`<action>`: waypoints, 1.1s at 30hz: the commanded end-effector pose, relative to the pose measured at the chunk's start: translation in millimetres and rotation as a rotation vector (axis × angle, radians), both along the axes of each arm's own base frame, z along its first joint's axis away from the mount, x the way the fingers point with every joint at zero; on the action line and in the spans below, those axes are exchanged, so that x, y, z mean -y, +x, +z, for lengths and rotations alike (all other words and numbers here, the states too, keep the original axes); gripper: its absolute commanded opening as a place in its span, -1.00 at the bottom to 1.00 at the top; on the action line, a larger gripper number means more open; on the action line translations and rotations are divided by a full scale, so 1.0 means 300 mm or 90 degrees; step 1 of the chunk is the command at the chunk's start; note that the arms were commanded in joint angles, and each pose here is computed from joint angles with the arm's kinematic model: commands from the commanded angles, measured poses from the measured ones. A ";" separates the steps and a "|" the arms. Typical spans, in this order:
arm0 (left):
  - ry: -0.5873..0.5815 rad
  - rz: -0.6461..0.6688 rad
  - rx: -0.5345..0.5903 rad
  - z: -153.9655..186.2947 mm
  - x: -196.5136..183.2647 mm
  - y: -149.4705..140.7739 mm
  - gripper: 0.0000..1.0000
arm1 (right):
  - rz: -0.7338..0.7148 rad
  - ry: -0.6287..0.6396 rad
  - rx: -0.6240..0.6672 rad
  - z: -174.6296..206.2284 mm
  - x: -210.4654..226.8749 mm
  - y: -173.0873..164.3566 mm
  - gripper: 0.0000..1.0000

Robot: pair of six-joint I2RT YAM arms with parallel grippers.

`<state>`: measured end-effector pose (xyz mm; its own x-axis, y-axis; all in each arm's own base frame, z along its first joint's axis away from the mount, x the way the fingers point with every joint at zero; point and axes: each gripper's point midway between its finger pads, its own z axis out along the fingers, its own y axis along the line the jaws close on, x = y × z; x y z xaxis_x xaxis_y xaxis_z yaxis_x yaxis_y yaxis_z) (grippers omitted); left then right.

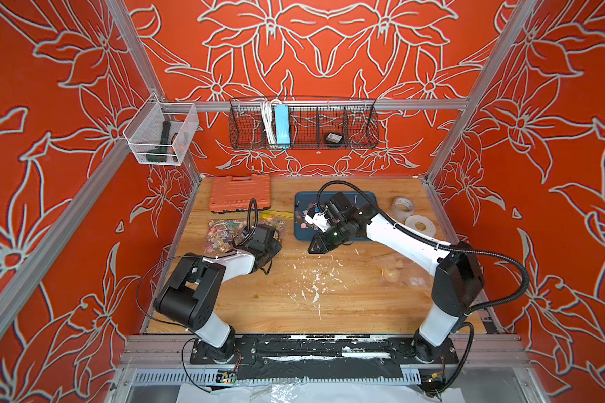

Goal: Pour candies out of the ziploc bag
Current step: Move the ziploc bag to the center of the board.

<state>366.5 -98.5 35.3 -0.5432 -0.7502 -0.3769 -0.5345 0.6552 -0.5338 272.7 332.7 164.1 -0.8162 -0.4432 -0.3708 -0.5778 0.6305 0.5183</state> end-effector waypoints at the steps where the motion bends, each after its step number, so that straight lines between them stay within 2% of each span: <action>1: 0.015 0.013 -0.018 -0.033 -0.022 -0.009 -0.54 | 0.010 -0.018 -0.013 -0.035 0.011 -0.024 -0.38; 2: 0.016 0.011 -0.021 -0.038 -0.023 -0.018 -0.63 | 0.011 -0.018 -0.014 -0.036 0.011 -0.024 -0.38; 6: 0.018 0.012 -0.028 -0.039 -0.038 -0.061 -0.76 | 0.012 -0.017 -0.016 -0.036 0.010 -0.027 -0.39; 16: 0.032 0.015 -0.025 0.014 -0.091 -0.190 -0.78 | 0.017 -0.005 -0.016 -0.020 0.002 -0.039 -0.40; 25: 0.034 0.019 -0.053 0.023 -0.145 -0.364 -0.78 | 0.025 0.006 -0.018 -0.013 -0.012 -0.058 -0.41; 27: 0.031 0.022 -0.053 0.029 -0.155 -0.396 -0.68 | 0.027 0.008 -0.018 -0.010 -0.015 -0.062 -0.41; 30: 0.037 0.019 -0.026 0.080 -0.166 -0.403 -0.18 | 0.028 0.008 -0.017 -0.008 -0.015 -0.066 -0.41; 33: 0.077 0.001 0.005 0.179 -0.172 -0.353 0.18 | 0.026 0.003 -0.015 -0.012 -0.009 -0.066 -0.41</action>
